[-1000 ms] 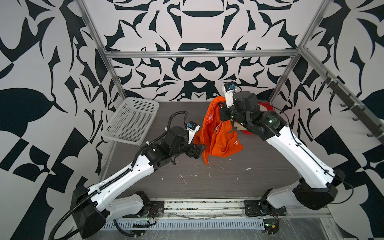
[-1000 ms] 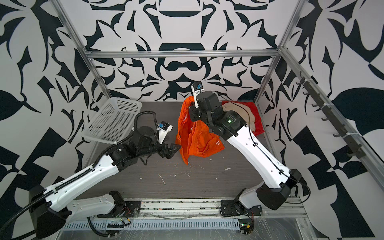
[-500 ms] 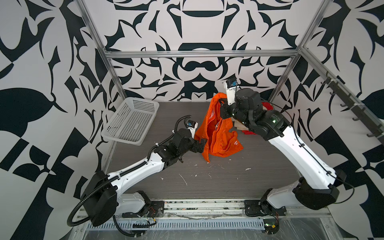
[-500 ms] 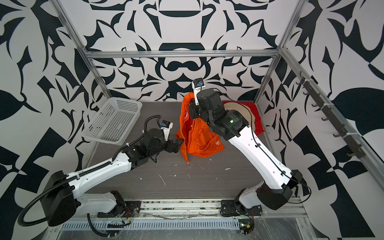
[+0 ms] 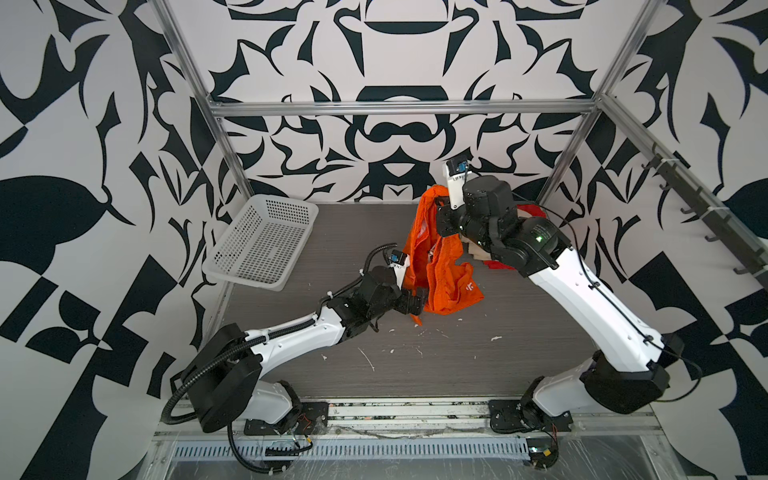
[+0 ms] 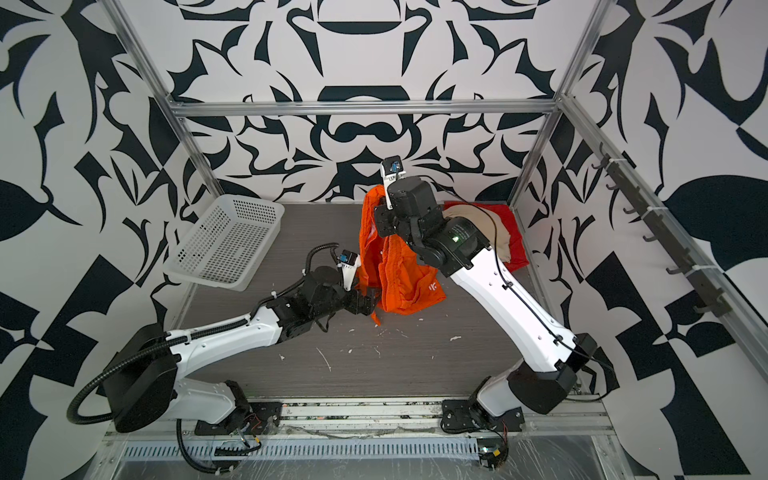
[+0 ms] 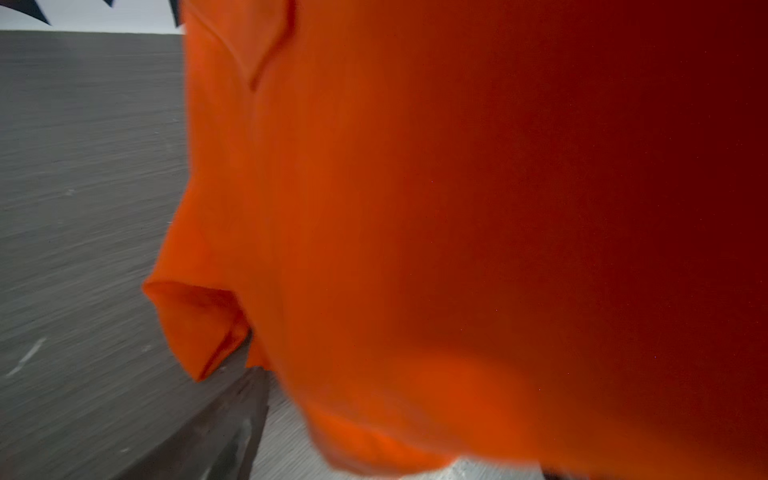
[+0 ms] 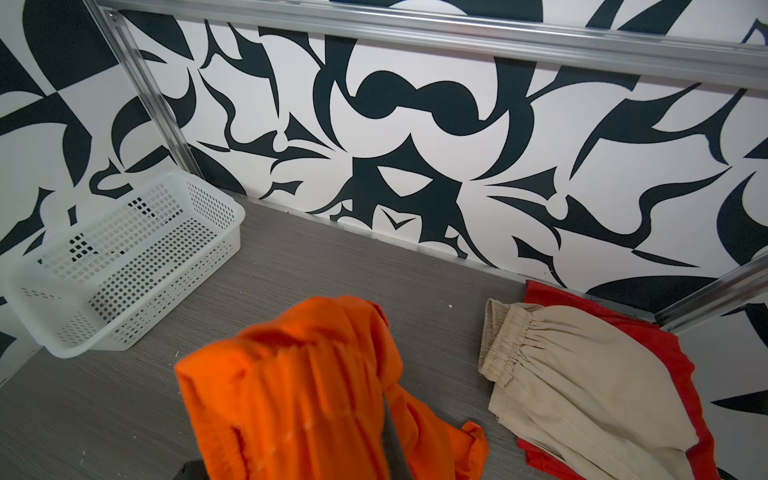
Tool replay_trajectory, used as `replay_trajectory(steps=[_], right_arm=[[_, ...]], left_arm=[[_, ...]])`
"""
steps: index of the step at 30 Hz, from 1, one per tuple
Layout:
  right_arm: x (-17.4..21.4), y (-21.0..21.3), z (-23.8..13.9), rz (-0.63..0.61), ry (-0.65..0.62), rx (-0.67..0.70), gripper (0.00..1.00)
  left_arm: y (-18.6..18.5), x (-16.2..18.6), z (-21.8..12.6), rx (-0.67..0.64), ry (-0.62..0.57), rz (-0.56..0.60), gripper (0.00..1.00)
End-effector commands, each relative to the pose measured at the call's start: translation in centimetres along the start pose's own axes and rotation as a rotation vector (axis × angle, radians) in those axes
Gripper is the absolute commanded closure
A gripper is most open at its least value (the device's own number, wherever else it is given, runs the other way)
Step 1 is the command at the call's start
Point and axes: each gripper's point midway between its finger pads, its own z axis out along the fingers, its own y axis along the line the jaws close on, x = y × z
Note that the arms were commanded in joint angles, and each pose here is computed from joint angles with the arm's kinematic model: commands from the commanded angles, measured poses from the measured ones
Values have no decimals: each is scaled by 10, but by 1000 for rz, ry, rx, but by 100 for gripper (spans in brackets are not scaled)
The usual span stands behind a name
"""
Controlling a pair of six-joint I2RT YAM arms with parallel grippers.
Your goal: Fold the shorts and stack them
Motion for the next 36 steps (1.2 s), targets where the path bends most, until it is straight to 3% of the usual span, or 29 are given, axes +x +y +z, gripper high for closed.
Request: replay_trajectory(steps=[1, 5, 11, 19, 25, 28, 36], right_arm=[[-42, -4, -27, 44, -136, -5, 100], [-42, -6, -33, 48, -140, -6, 100], [-43, -10, -39, 48, -147, 0, 100], [-43, -12, -43, 47, -152, 0, 100], [-46, -3, -50, 39, -168, -60, 100], [-48, 1, -58, -1, -181, -104, 100], [-61, 33, -109, -130, -180, -370, 100]], left_arm=[[7, 2, 6, -53, -32, -49, 1], [47, 8, 2, -263, -61, -134, 5], [65, 27, -1, -336, -36, -155, 14], [85, 54, -10, -392, -35, -217, 47], [84, 49, -23, -384, -47, -159, 89], [82, 27, -47, -418, -61, -86, 99], [87, -51, -166, -613, -32, 142, 100]])
